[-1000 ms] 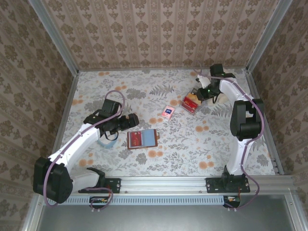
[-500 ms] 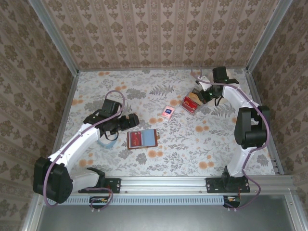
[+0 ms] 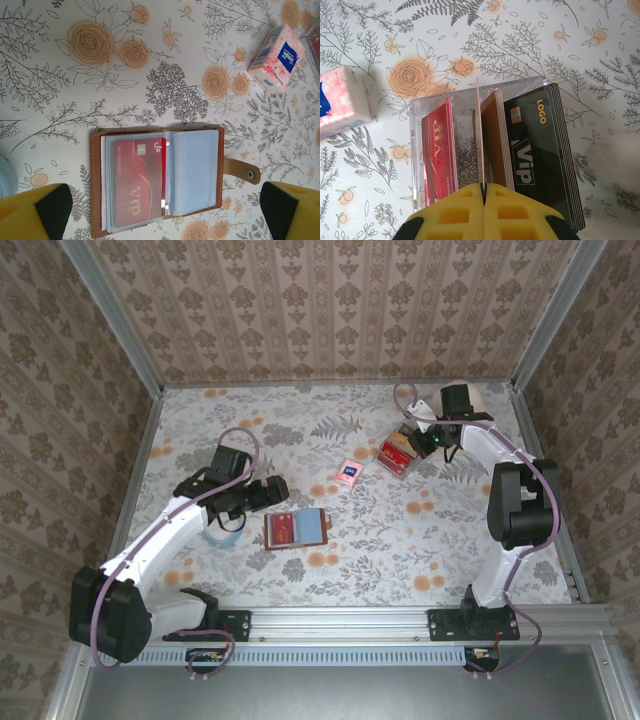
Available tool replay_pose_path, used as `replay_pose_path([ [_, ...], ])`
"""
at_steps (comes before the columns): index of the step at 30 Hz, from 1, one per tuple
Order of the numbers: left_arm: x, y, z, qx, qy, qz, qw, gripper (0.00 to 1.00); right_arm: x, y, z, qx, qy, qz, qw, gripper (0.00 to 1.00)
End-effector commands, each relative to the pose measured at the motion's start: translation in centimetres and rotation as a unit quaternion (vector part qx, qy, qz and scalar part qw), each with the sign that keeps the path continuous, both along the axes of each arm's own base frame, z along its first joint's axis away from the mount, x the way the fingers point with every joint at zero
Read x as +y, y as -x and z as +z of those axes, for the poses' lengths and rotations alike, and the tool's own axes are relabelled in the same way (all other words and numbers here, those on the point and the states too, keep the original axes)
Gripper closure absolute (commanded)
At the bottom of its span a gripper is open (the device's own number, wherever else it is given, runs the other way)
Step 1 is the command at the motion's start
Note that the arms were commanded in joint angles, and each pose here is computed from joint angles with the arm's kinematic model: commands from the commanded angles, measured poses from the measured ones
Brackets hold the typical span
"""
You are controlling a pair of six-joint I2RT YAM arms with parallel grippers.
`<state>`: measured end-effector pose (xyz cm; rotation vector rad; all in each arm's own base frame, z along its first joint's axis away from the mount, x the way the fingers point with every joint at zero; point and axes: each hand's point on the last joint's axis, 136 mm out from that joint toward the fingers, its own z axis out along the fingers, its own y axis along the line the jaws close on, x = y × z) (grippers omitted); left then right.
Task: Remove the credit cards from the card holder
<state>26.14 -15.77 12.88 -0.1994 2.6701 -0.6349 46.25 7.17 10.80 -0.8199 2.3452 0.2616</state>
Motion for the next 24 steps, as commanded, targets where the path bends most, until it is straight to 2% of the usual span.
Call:
replay_pose_path([
  [1, -0.1, -0.1, -0.1, 0.009, 0.008, 0.008, 1.0, 0.0, 0.3, -0.1, 0.5, -0.023, 0.006, 0.021, 0.999, 0.89],
  [5, -0.2, -0.2, 0.0, 0.007, 0.01, 0.006, 1.0, 0.0, 0.3, -0.1, 1.1, -0.034, 0.006, 0.011, 0.999, 0.73],
  [12, -0.3, -0.1, 0.1, 0.01, 0.013, 0.006, 1.0, 0.0, 0.5, -0.2, 4.0, -0.029, -0.022, -0.027, 0.999, 0.66],
  [16, -0.1, 0.3, -0.1, 0.016, 0.012, 0.009, 1.0, 0.0, 1.6, 0.4, 6.7, -0.021, -0.066, -0.063, 0.996, 0.59],
  [20, 0.2, 1.0, -0.8, 0.034, 0.005, 0.017, 0.999, 0.0, 3.2, 1.4, 9.4, 0.003, -0.149, -0.137, 0.979, 0.51],
  [24, 0.5, 1.7, -1.8, 0.053, -0.002, 0.023, 0.998, 0.0, 4.5, 3.4, 9.7, 0.062, -0.199, -0.211, 0.955, 0.45],
])
